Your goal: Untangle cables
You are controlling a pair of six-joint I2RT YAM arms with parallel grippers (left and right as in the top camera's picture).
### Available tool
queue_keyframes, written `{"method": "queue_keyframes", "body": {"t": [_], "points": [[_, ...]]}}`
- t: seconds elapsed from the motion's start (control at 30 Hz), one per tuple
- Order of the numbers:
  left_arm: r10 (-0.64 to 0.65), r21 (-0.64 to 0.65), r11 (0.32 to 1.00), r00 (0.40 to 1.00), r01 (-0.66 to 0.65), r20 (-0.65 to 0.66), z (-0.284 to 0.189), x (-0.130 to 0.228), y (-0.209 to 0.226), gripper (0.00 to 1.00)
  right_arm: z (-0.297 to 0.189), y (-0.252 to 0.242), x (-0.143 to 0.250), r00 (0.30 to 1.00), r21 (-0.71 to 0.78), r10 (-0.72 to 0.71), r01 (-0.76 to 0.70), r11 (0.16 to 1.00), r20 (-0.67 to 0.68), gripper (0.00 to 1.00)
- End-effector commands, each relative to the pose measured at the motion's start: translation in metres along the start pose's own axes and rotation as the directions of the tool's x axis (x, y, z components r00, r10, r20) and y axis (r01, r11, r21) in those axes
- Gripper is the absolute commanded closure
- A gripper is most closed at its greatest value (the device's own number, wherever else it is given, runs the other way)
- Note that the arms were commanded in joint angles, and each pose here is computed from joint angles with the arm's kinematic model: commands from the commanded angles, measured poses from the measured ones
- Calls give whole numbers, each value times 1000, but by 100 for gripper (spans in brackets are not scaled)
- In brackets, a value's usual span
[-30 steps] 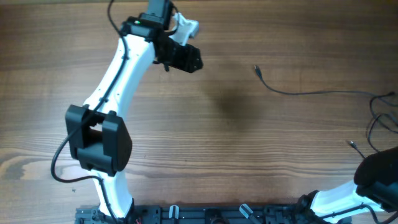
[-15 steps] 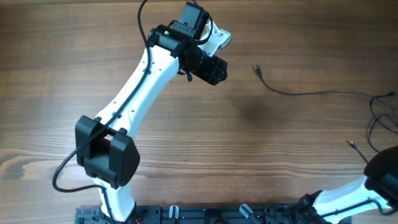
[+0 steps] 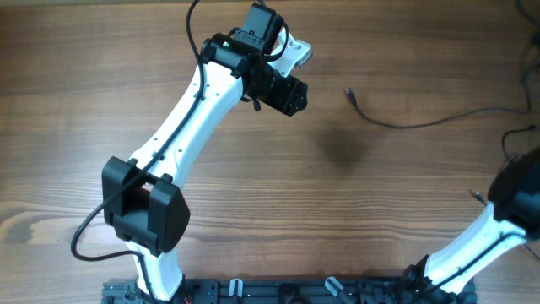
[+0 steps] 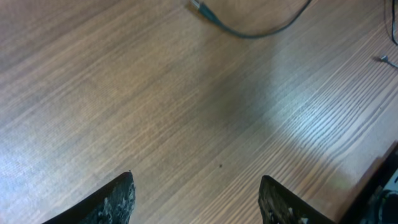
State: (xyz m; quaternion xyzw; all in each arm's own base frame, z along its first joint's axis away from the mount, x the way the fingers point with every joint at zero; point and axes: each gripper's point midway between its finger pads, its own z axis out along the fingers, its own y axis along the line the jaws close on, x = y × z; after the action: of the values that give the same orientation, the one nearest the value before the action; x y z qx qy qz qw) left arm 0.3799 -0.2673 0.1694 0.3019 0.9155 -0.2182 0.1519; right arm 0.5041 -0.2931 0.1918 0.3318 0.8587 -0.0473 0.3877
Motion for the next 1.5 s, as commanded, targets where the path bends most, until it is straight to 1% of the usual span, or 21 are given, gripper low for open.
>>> {"method": "queue_keyframes", "body": {"t": [0.0, 0.1, 0.27, 0.4, 0.43, 0.47, 0.5, 0.53, 0.63, 0.7, 0.73, 0.77, 0.8, 0.93, 1.0, 1.1, 1.17, 1.47], "points": [[-8, -9, 1000, 1000, 9, 24, -18, -3, -3, 35, 31, -27, 16, 998, 97, 60, -57, 994, -27, 96], [-28, -8, 1000, 999, 29, 19, -20, -1, -4, 35, 46, -64, 25, 996, 197, 83, -73, 978, -42, 96], [-7, 0, 1000, 1000, 7, 21, -20, -2, -15, 35, 56, -114, 38, 988, 261, 136, -112, 959, -74, 96], [12, 9, 1000, 1000, -12, 14, -17, -1, -24, 35, 57, -130, 40, 988, 287, 128, -100, 953, -82, 95], [14, 11, 1000, 1000, -14, 13, -16, -1, -26, 35, 58, -130, 41, 990, 285, 114, -84, 955, -88, 91], [17, 12, 1000, 1000, -17, 12, -16, -1, -27, 35, 59, -129, 43, 989, 285, 110, -79, 955, -94, 70], [17, 12, 1000, 1000, -18, 12, -16, -1, -27, 35, 59, -129, 44, 989, 286, 115, -83, 955, -97, 14], [18, 13, 1000, 1000, -18, 12, -16, -1, -28, 35, 59, -127, 45, 988, 284, 119, -86, 955, -101, 1], [21, 12, 1000, 1000, -21, 13, -16, -1, -29, 34, 57, -114, 47, 987, 251, 104, -70, 965, -126, 1], [21, 12, 1000, 1000, -21, 13, -16, -1, -29, 34, 54, -98, 49, 985, 207, 66, -32, 978, -157, 0], [22, 5, 1000, 1000, -22, 14, -16, -1, -27, 33, 51, -88, 50, 984, 194, 56, -23, 981, -168, 0], [23, -2, 1000, 1000, -23, 17, -16, -2, -26, 30, 48, -77, 53, 982, 184, 41, -7, 983, -182, 0], [26, -10, 1000, 999, -26, 24, -16, -4, -25, 29, 44, -63, 56, 980, 172, 23, 12, 985, -198, 0], [36, -18, 999, 998, -35, 48, -17, -10, -22, 28, 28, -24, 80, 965, 222, 22, 38, 974, -262, 0], [38, -20, 999, 997, -37, 62, -18, -13, -21, 27, 21, -13, 98, 952, 289, 72, 19, 957, -298, 0], [68, -24, 998, 995, -66, 76, -18, -17, -20, 27, 13, -9, 113, 946, 384, 124, 1, 923, -300, 0], [67, -24, 998, 995, -66, 76, -18, -17, -20, 27, 6, -15, 121, 938, 452, 199, -51, 890, -285, 0], [111, -27, 994, 991, -109, 69, -18, -15, -20, 28, 6, -24, 128, 932, 505, 224, -53, 861, -284, 0]]}}
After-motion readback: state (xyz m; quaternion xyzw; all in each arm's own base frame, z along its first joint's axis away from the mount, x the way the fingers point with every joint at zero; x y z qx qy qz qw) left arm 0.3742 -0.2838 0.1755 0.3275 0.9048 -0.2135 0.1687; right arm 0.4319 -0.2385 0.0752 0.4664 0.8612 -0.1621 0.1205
